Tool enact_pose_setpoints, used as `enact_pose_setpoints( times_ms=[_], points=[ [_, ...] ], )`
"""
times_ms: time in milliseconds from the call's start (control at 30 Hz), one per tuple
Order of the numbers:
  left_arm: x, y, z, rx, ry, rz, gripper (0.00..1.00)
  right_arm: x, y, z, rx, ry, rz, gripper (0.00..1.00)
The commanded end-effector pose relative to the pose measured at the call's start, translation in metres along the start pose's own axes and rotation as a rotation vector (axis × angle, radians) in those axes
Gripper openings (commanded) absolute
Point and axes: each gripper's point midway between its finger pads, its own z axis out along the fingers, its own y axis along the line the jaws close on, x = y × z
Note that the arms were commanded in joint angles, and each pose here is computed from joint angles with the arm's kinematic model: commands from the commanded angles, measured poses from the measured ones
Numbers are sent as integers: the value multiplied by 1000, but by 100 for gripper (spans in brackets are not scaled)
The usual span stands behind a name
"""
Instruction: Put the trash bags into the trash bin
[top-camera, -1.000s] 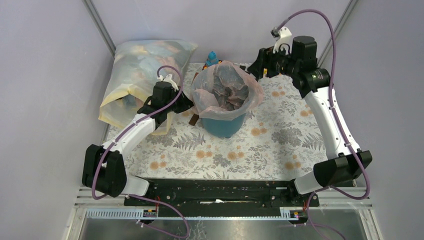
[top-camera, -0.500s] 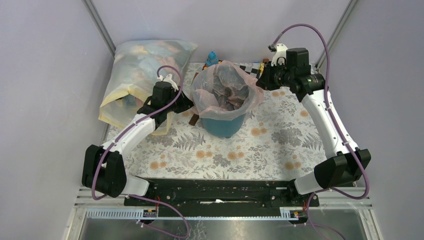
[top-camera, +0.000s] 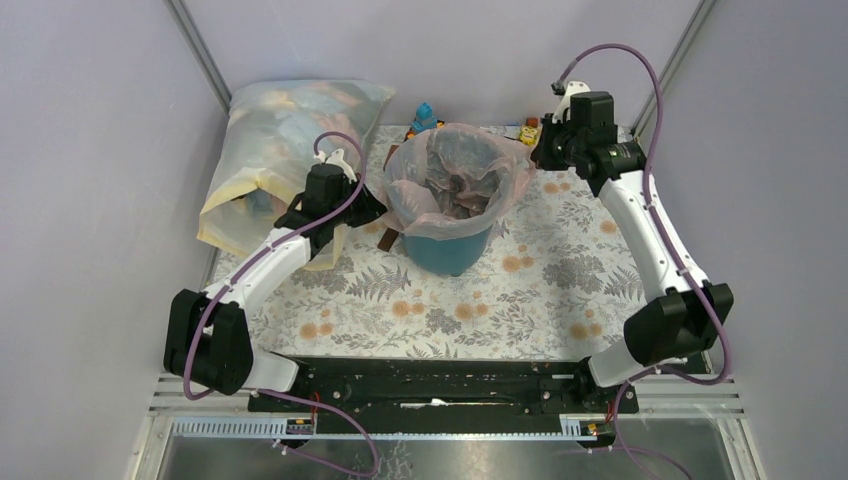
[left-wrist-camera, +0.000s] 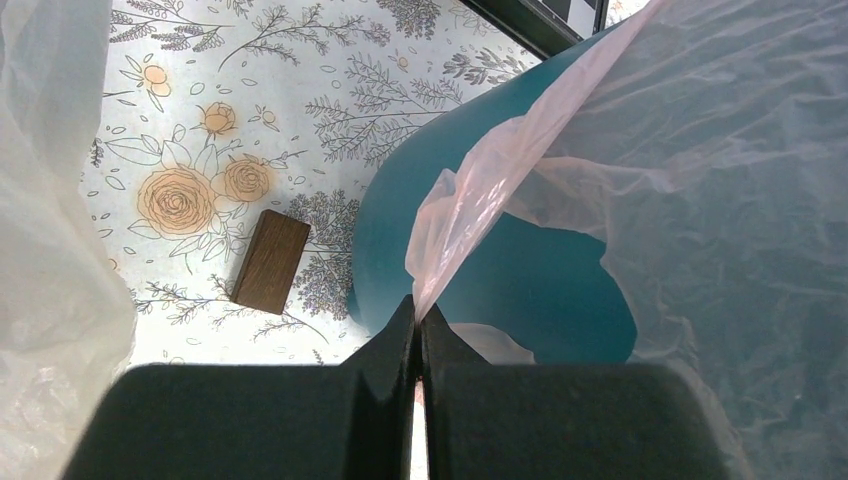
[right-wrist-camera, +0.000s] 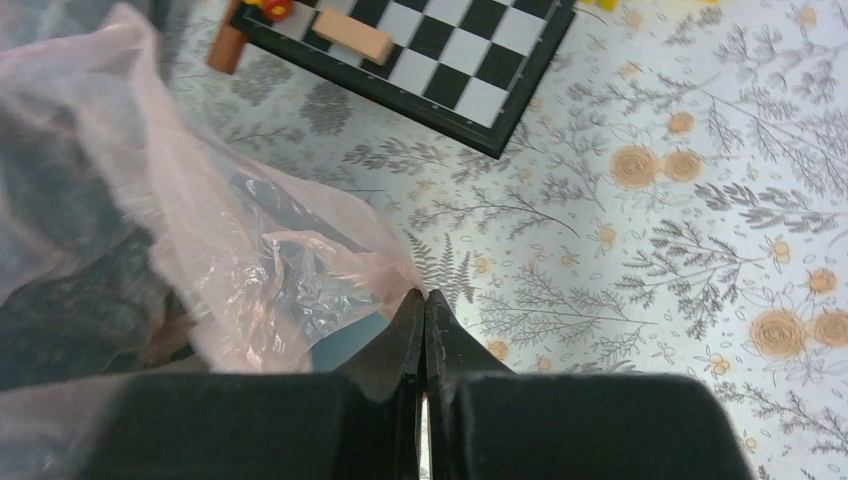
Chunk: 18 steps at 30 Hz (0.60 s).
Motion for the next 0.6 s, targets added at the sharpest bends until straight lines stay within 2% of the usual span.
enact_pose_setpoints(
  times_ms=[0,567],
  points=[
    [1,10,6,-21,-11,14,0,4,-31,26,132,-7,68,0],
    [30,26,24,-19,54,-13,0,107,-13,74,-45,137,221,0]
  ],
)
